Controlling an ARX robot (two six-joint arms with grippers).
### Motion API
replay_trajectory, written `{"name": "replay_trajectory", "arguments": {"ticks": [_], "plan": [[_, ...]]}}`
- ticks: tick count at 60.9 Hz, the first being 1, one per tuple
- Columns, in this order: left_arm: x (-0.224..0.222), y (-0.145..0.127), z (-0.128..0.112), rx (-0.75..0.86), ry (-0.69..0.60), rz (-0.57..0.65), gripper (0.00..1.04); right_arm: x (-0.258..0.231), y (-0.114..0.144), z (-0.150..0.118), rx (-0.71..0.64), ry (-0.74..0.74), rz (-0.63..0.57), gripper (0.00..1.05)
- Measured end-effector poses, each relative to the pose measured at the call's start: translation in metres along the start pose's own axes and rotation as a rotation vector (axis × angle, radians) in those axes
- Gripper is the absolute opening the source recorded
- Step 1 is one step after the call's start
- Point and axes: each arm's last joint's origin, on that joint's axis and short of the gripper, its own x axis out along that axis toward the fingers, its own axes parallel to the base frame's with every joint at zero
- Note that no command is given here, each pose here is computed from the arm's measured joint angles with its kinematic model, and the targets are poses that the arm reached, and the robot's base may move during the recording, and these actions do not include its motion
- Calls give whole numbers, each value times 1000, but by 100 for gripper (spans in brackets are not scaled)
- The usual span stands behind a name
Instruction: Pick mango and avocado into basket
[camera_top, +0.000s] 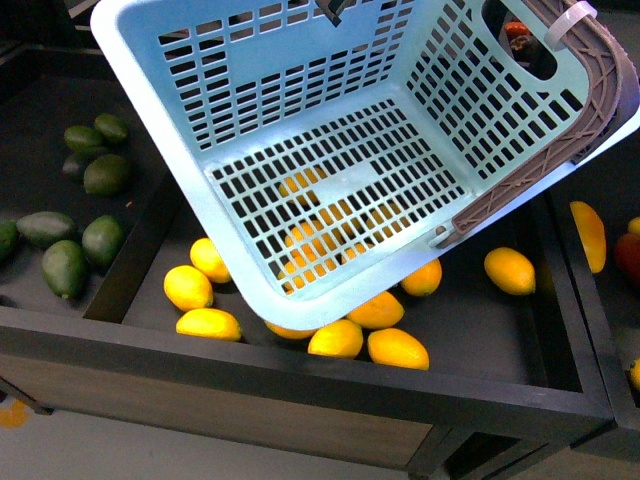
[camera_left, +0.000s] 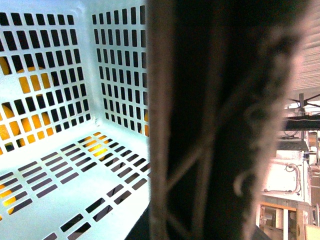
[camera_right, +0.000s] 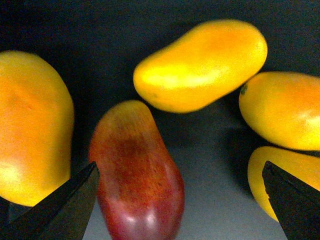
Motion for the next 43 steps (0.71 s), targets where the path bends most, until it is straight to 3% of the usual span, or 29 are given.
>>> {"name": "replay_trajectory", "arguments": {"ticks": [9,43], "plan": [[0,0,0,0,-1,1,6,10,-8,-19,-14,58,42,97],[0,0,0,0,1,0,6,36,12,-12,-76,89,126,97]]}}
